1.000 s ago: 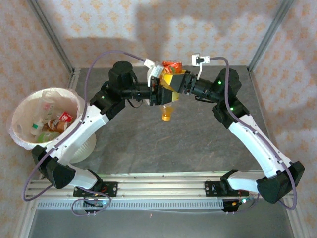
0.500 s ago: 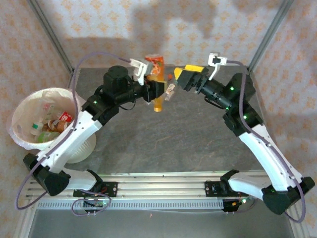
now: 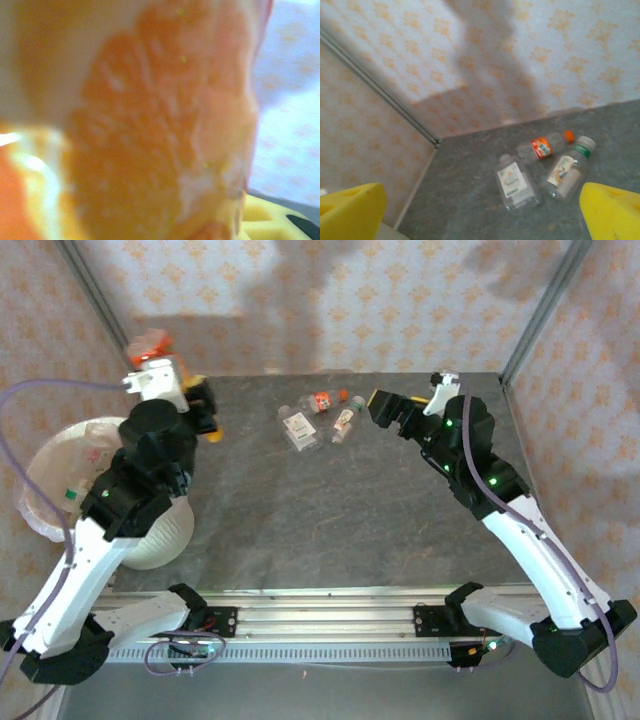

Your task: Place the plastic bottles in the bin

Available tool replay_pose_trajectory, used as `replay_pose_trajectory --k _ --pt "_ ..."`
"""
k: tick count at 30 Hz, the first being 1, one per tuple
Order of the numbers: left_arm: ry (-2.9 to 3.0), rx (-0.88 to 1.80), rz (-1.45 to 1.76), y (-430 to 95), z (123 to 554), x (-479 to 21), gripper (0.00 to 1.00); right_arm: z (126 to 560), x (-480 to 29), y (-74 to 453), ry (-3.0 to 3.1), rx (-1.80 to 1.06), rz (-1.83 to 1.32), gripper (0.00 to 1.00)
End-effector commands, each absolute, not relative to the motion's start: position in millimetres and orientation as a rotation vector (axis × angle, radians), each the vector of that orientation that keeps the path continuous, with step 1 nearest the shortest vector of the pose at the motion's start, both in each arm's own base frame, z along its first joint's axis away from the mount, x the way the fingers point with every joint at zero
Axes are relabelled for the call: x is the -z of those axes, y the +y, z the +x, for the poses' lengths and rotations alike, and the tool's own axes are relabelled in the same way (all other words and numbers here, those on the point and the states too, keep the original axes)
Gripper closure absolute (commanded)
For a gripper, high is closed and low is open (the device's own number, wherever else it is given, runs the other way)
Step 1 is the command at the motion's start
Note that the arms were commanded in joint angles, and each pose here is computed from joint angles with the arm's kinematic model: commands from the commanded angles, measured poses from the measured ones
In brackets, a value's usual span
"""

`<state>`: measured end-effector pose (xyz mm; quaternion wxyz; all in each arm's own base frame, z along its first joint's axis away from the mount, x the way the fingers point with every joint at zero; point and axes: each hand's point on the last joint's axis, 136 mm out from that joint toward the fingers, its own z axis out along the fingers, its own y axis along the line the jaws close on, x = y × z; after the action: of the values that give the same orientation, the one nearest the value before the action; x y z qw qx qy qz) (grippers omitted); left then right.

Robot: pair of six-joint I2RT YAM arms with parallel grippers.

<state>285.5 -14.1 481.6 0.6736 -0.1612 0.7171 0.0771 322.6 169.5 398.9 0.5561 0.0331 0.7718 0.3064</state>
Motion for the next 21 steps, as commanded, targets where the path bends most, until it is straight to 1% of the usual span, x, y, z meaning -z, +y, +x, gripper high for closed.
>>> replay_pose_trajectory --k 1,3,5,8,11,16,21 --pt "1.632 -0.632 -0.52 61.9 261.3 -471.7 0.61 323.7 -388.6 159.5 1.853 -0.643 0.096 0.01" --pt "1.636 -0.713 -0.585 92.2 252.4 -467.4 0.61 323.9 -386.6 158.8 1.86 -0.636 0.096 0.01" --pt "1.66 -0.678 -0.585 106.5 249.1 -462.4 0.6 323.8 -386.8 159.0 1.862 -0.635 0.094 0.01" --pt "1.7 -0.62 -0.508 107.9 249.9 -455.0 0.57 324.9 -383.3 158.4 1.873 -0.624 0.097 0.01" --pt "1.785 -0.601 -0.478 108.4 253.1 -435.7 0.57 327.6 -378.8 159.1 1.885 -0.618 0.104 0.01" --pt "1.85 -0.649 -0.509 115.7 241.9 -411.0 0.57 329.9 -374.1 161.5 1.905 -0.615 0.098 0.01" --pt "1.871 -0.52 -0.436 97.7 231.0 -391.8 0.54 331.4 -369.2 161.2 1.92 -0.594 0.092 0.01"
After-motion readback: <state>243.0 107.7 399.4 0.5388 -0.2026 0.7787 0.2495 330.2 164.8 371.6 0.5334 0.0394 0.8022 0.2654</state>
